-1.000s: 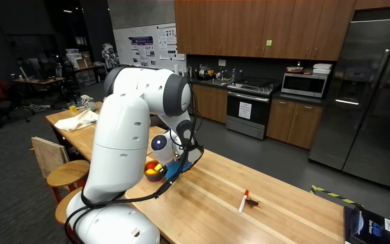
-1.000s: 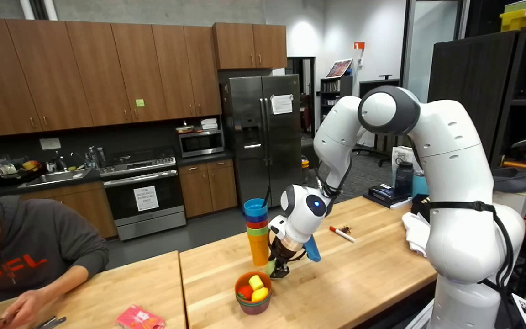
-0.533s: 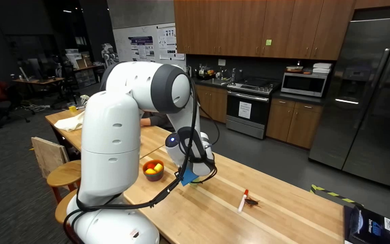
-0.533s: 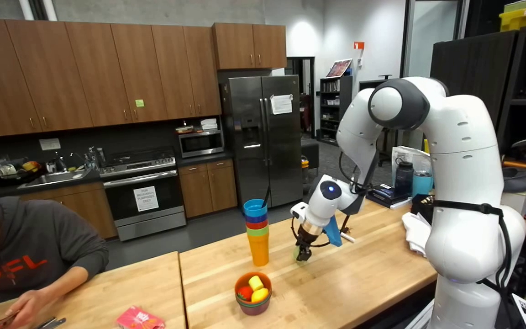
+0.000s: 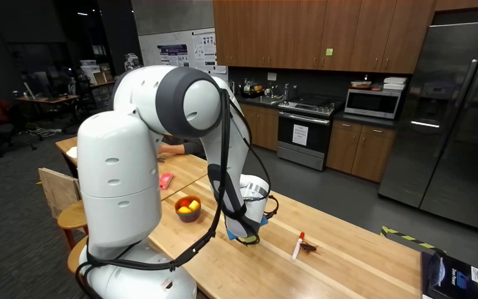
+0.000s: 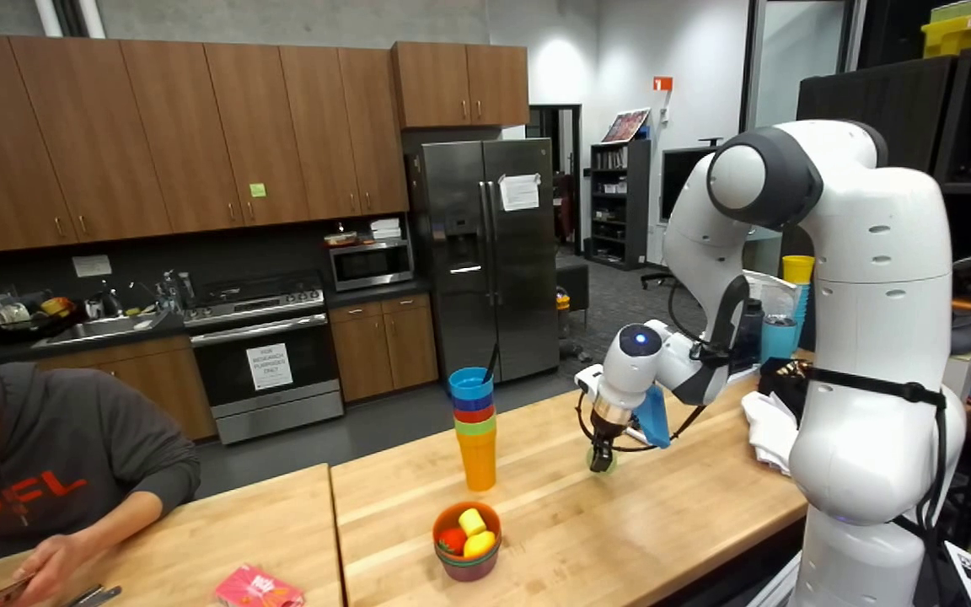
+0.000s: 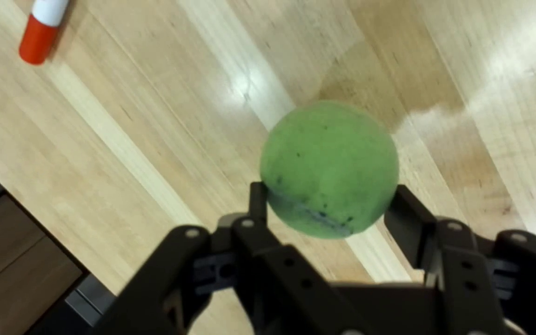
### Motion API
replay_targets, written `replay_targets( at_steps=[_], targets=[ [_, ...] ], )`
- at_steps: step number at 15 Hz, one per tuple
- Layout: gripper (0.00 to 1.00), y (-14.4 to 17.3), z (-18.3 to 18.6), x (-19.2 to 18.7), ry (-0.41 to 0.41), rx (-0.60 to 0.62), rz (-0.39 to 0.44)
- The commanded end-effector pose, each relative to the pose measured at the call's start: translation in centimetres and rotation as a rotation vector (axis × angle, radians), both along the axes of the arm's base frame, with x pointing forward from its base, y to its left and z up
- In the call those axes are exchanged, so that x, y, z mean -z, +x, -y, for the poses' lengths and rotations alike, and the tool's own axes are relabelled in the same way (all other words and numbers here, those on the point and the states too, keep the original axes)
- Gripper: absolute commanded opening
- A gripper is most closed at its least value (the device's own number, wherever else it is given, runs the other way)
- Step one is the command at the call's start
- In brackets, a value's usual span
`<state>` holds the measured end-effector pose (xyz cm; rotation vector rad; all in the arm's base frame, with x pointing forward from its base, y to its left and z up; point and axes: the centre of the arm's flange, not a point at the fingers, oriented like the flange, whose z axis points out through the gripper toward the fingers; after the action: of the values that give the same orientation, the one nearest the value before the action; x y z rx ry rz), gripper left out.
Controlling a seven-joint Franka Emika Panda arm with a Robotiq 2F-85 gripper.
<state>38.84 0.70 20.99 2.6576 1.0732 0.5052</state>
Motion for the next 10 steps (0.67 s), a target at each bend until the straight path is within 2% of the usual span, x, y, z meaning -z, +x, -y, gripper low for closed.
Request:
replay_targets(
  at_steps=[1, 6, 10],
  targets=[
    [0.39, 0.6, 1.1, -5.0, -0.033, 0.108, -0.026],
    [0.39, 0.8, 3.7, -5.4, -0.082, 0.249, -0.071],
    [0.39, 2.1, 5.6, -8.1, -0.079, 0.299, -0.092]
  ],
)
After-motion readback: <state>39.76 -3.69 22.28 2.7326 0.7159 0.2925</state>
